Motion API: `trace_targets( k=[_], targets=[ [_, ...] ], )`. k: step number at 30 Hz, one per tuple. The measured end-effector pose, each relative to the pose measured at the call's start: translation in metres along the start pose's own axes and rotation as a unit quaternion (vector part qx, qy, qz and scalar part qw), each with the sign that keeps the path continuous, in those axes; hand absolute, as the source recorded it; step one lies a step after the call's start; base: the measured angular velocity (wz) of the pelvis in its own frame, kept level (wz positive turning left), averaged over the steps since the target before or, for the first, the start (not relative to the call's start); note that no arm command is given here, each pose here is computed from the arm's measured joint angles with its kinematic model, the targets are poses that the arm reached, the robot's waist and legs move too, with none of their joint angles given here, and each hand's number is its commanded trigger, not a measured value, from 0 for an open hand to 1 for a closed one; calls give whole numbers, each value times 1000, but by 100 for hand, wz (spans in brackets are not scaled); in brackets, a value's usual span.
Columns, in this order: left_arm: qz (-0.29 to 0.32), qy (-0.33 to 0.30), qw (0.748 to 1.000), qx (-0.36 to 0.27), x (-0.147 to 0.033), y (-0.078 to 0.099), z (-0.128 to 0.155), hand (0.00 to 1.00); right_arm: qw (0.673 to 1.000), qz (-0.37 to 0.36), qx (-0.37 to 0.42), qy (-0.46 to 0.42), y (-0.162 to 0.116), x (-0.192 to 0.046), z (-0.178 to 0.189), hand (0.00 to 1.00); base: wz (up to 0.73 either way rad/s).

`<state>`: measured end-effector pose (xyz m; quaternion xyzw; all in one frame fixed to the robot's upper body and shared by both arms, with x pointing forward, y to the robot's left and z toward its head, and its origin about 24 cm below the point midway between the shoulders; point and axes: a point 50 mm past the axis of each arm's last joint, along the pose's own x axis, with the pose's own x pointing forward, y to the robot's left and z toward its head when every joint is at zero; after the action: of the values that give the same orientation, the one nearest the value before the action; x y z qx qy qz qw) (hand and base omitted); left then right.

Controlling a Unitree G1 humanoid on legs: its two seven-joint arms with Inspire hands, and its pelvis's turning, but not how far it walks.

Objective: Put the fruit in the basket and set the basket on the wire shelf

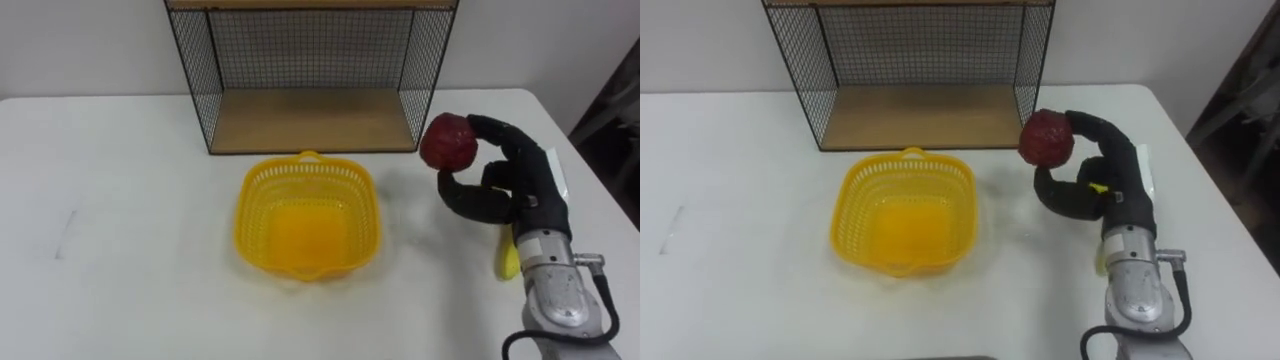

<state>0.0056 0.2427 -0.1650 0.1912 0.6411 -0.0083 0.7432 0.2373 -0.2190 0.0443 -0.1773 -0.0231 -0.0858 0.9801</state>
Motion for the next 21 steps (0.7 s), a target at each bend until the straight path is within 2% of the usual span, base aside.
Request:
trace_targets(
  k=[8, 21],
  targets=[
    [1, -24, 1000, 0, 3, 3, 14, 0, 996, 43, -24, -76, 13, -1, 33, 100, 0],
    [-24, -28, 999, 15, 3, 3, 18, 0, 979, 170, -67, -93, 46, -10, 37, 100, 0]
  ],
)
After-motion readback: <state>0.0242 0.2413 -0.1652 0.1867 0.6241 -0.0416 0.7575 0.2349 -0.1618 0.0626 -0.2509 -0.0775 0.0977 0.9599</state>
